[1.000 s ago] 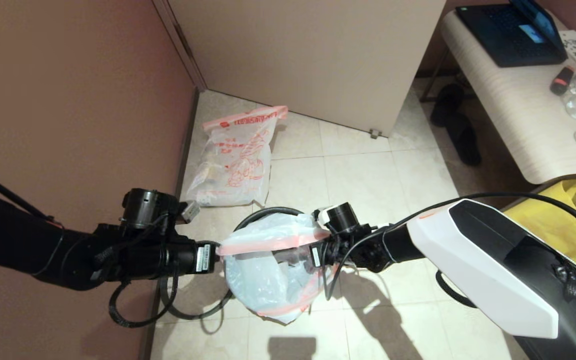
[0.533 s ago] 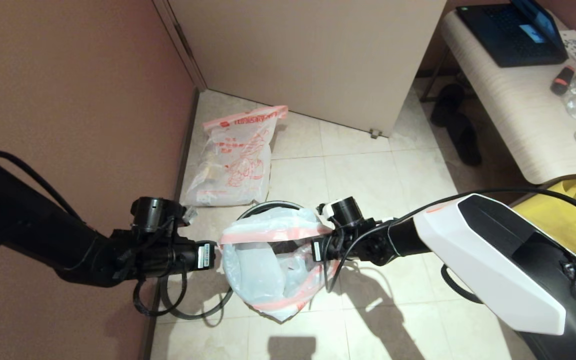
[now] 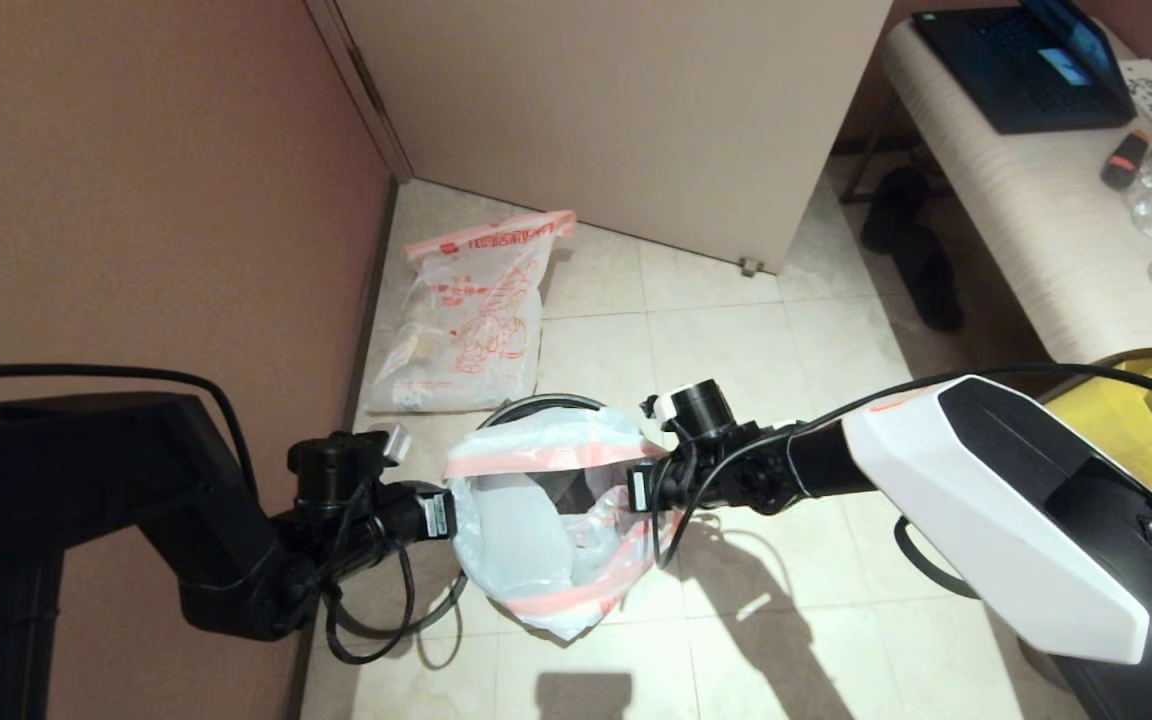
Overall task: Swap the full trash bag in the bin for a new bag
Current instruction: Put the new garbage bag on the trash can
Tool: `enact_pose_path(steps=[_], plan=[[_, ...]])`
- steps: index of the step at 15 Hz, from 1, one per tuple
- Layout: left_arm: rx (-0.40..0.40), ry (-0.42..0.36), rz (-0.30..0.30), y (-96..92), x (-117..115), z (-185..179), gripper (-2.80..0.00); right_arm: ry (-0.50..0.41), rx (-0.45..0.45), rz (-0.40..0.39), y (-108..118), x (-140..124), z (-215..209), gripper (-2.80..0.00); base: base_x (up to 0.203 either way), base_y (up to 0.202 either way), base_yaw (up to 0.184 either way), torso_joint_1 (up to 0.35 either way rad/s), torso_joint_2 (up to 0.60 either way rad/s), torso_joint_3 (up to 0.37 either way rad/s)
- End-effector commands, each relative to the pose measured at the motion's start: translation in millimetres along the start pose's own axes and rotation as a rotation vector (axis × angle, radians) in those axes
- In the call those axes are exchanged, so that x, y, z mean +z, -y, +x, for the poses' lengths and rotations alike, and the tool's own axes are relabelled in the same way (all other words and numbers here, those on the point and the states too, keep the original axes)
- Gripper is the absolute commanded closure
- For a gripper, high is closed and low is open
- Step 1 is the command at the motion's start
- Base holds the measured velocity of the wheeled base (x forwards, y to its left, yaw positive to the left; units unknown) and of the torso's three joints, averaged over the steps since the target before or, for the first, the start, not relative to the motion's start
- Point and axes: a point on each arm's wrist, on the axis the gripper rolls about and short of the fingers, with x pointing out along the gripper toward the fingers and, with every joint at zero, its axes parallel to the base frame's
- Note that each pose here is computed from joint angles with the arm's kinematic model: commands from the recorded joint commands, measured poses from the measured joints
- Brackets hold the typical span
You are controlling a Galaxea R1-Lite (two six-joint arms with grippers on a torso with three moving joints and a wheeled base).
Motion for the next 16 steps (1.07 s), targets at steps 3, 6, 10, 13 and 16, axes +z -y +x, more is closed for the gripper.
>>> enact_pose_path(steps=[3, 6, 10, 13, 16], plan=[[-0.004, 0.019, -0.007, 2.0, 4.3, -10.6, 0.0, 0.002, 0.004, 0.001, -0.2, 0.6, 0.3, 0.0, 0.0, 0.0, 0.0, 0.0, 0.0, 0.0], [-0.005, 0.045, -0.006, 3.8, 12.4, -24.7, 0.0, -0.003, 0.001, 0.003, 1.4, -0.9, 3.4, 0.0, 0.0, 0.0, 0.0, 0.0, 0.0, 0.0], [-0.008, 0.072, -0.024, 4.6, 18.4, -28.3, 0.0, -0.043, 0.015, 0.0, -2.5, -5.3, 2.7, 0.0, 0.0, 0.0, 0.0, 0.0, 0.0, 0.0], [-0.01, 0.085, -0.026, 4.8, 21.1, -30.4, 0.0, -0.056, 0.018, -0.003, -6.2, -7.3, 1.9, 0.0, 0.0, 0.0, 0.0, 0.0, 0.0, 0.0], [-0.009, 0.088, -0.028, 4.4, 21.7, -30.8, 0.0, -0.071, 0.025, -0.015, -12.6, -12.7, 3.3, 0.0, 0.0, 0.0, 0.0, 0.0, 0.0, 0.0]])
